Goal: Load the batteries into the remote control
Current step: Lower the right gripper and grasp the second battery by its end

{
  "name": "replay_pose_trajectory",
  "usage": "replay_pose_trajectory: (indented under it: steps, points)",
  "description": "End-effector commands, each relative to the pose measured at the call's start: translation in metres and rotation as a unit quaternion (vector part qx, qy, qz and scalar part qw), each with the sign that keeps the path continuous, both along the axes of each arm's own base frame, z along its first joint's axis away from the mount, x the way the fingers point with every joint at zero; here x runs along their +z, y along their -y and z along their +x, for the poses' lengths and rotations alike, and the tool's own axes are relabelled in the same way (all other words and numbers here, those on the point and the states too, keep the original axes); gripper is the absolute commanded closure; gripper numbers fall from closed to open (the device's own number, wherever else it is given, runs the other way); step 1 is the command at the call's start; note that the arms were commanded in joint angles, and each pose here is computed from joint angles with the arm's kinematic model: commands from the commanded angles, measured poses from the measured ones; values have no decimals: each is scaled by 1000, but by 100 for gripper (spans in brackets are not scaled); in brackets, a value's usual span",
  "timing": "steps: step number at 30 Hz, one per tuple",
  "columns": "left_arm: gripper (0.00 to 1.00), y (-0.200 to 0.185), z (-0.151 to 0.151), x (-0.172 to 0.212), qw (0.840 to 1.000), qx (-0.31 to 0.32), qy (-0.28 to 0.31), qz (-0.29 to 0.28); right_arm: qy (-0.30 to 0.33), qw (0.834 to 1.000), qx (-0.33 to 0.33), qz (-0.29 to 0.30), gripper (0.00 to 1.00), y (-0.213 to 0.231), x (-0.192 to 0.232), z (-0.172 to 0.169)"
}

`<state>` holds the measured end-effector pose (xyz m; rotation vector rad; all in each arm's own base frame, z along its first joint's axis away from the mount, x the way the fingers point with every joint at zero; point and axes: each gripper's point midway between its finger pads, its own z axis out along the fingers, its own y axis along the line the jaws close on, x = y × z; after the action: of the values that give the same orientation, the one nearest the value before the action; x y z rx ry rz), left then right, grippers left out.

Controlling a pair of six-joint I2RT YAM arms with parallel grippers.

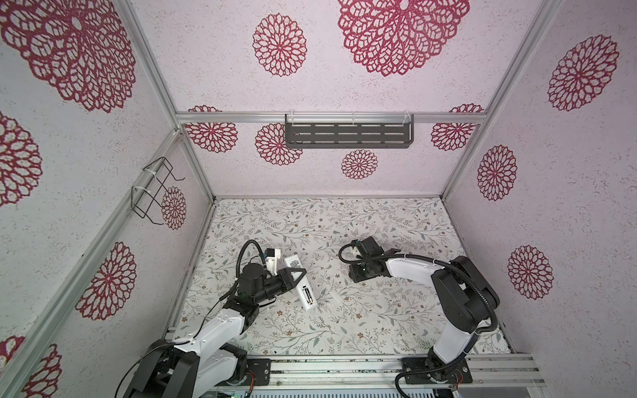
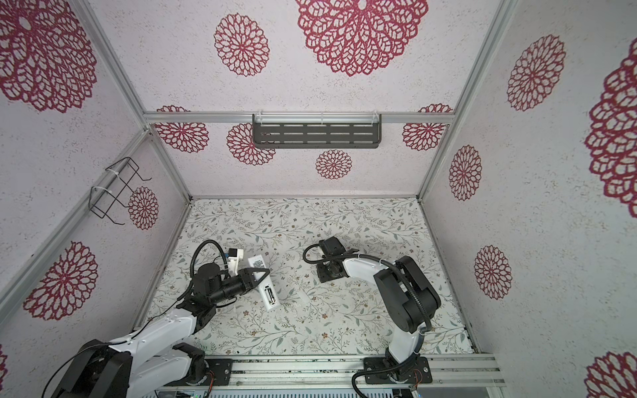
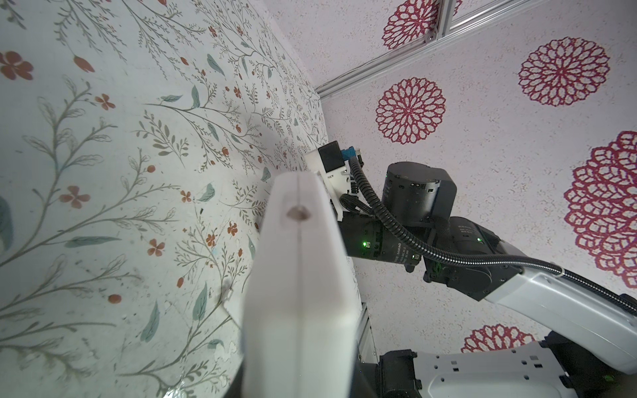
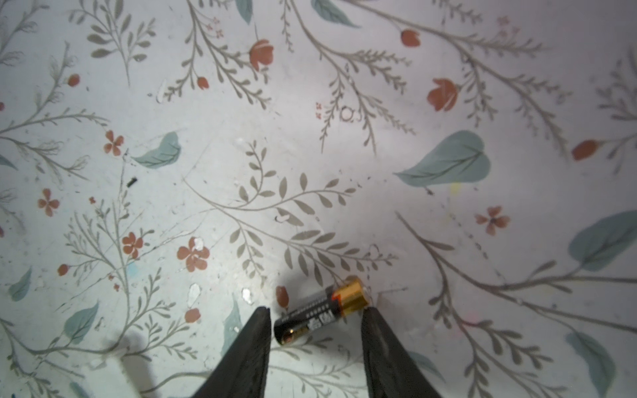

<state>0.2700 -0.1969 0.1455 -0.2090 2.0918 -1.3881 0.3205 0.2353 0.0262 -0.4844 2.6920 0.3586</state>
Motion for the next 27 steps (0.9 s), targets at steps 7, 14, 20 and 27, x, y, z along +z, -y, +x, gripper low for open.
replay_pose_trajectory:
  steps: [7, 14, 20, 27]
  points:
    - [99, -1, 3, 11, 1000, -1, 23, -6, -32, 998, 13, -43, 65, 11, -23, -16]
    - [100, -1, 3, 10, 1000, -2, 22, -6, -22, 999, 11, -31, 55, 6, -12, -11]
    - [100, -1, 4, 12, 1000, -1, 26, -7, -16, 1000, 6, -22, 49, 0, -11, -1]
    - [100, -1, 3, 13, 1000, -2, 28, -9, -15, 999, 6, -34, 56, -1, -18, 5]
